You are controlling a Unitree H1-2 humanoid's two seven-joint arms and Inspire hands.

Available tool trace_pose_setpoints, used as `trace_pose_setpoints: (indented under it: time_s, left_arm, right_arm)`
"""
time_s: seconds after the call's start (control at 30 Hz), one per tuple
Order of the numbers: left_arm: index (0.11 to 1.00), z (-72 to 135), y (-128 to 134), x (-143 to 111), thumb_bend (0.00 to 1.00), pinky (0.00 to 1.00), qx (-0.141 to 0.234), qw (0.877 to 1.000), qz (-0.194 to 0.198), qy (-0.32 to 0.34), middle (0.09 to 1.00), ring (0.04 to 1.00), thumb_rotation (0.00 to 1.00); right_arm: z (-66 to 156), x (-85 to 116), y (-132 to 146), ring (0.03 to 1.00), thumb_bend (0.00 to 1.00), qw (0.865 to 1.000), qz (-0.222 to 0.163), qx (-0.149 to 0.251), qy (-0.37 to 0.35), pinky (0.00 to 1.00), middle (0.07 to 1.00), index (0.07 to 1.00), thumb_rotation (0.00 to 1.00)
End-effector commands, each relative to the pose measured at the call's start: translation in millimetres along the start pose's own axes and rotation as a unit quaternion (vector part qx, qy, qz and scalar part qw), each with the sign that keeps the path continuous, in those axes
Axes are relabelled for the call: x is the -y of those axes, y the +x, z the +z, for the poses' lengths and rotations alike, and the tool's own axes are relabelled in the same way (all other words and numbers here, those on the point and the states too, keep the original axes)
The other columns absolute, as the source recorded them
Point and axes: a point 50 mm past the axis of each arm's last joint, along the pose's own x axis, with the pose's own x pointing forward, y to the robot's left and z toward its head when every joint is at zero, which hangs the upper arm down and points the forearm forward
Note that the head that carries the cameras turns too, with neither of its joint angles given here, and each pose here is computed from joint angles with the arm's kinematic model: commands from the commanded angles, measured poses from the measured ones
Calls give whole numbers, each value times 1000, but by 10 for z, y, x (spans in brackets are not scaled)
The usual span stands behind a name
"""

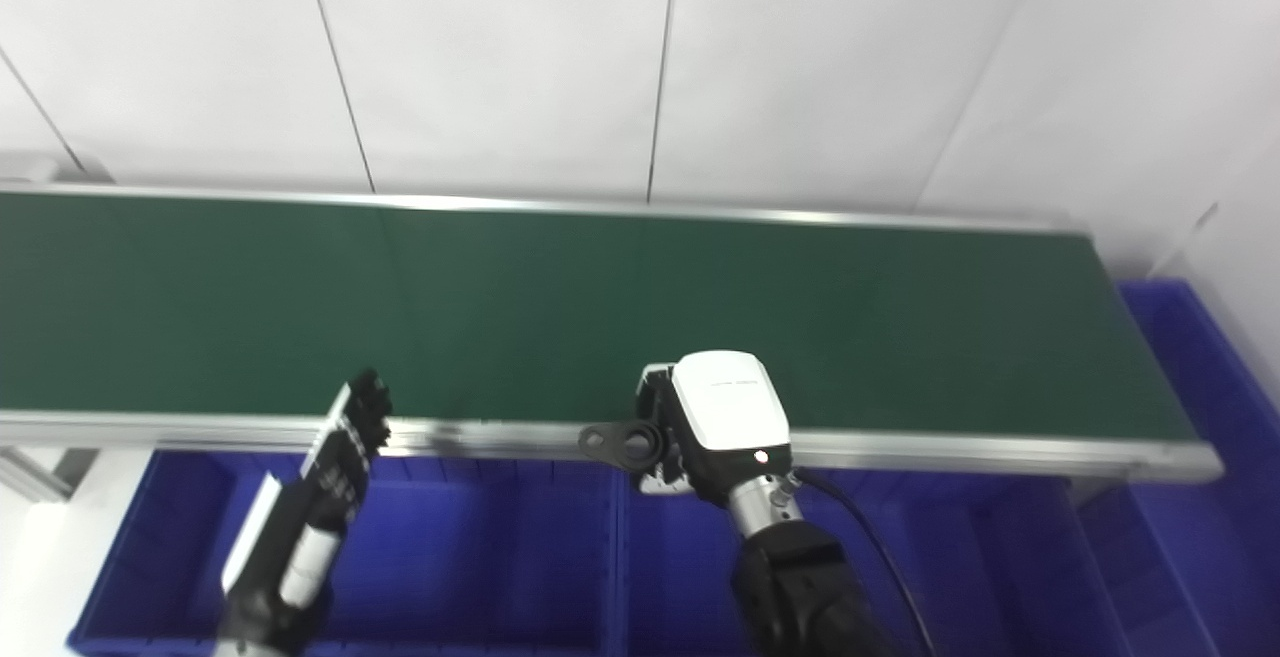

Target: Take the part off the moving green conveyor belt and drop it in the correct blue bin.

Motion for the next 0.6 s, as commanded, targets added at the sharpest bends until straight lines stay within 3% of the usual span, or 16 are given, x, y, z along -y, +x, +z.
trace_pose_setpoints:
  time_s: [0.0, 0.57]
  left_arm:
    - [1000, 145, 69, -19, 793, 1000, 24, 1000, -10, -13, 1000, 1000, 920]
    - [1000, 211, 82, -33, 799, 1000, 13, 1000, -15, -18, 1000, 1000, 888]
  right_arm:
    - [44, 171, -23, 215, 520, 999, -27, 22, -7, 153, 470, 488, 3]
    - [-329, -75, -217, 249, 519, 995, 86, -41, -39, 192, 471, 490, 4]
